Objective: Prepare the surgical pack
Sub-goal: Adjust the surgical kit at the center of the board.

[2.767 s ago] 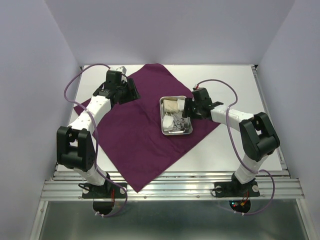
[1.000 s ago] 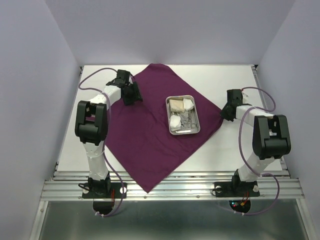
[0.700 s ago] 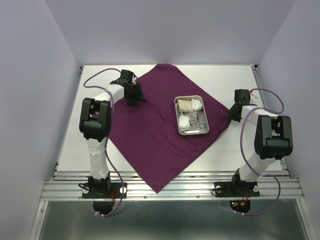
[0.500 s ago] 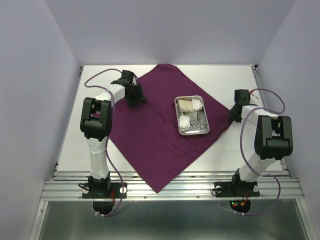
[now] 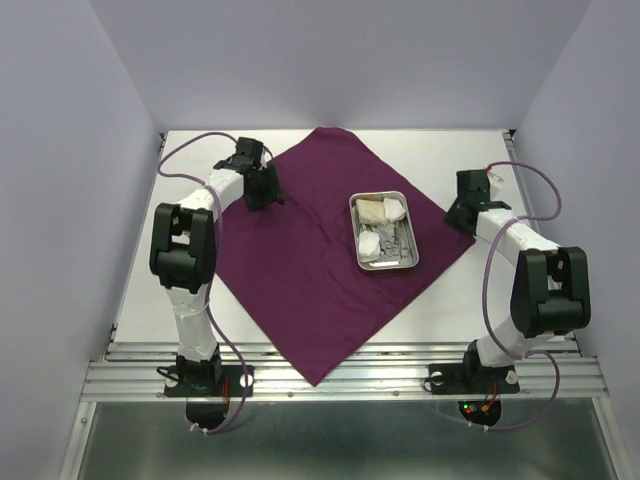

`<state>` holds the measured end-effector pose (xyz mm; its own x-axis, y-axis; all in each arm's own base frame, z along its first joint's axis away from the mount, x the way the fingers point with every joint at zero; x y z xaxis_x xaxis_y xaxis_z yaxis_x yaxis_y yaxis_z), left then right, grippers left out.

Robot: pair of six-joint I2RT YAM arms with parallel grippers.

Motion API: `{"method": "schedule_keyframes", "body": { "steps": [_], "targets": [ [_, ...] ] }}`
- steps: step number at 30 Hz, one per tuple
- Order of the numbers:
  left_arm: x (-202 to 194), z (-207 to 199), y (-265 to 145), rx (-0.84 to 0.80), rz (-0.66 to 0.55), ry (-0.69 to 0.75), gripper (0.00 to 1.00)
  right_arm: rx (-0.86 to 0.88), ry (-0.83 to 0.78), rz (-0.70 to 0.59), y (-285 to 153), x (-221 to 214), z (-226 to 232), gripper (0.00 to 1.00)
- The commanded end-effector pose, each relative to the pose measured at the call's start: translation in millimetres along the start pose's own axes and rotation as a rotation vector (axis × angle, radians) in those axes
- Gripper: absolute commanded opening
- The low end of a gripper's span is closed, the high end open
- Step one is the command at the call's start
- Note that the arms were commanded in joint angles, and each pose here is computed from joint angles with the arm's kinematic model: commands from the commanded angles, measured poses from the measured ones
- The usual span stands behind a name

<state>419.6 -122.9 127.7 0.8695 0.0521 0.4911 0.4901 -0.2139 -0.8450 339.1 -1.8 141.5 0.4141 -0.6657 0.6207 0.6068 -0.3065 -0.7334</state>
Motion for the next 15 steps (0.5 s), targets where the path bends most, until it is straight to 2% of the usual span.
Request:
{"method": "schedule_keyframes", "body": {
  "steps": [1, 4, 9, 15],
  "targets": [
    [2, -1, -30, 0.003, -0.068, 0.018, 0.64, 0.161, -0.073, 0.098, 2, -20, 42, 0.26],
    [-14, 3, -17, 0.003, -0.013, 0.011, 0.64, 0.202, -0.088, 0.169, 17, -34, 53, 0.24],
    [-30, 8, -3, 0.006, 0.029, -0.004, 0.64, 0.104, -0.095, 0.177, 44, -45, 47, 0.24],
    [-36, 21, 6, 0.053, 0.062, -0.007, 0.63, -0.094, 0.003, 0.181, 73, -43, -1, 0.25]
  ]
}}
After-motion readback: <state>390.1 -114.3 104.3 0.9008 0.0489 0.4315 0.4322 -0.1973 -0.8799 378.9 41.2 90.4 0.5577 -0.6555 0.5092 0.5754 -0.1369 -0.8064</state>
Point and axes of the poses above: each gripper's point midway between its finger pads, its own y axis out along the fingers, its own z axis along the line the jaws close on, x = y × z, the point moved 8 cm from there along -y, back along the fingers, and after that the axes turned 12 degrees about y, right-handed, at the moved point
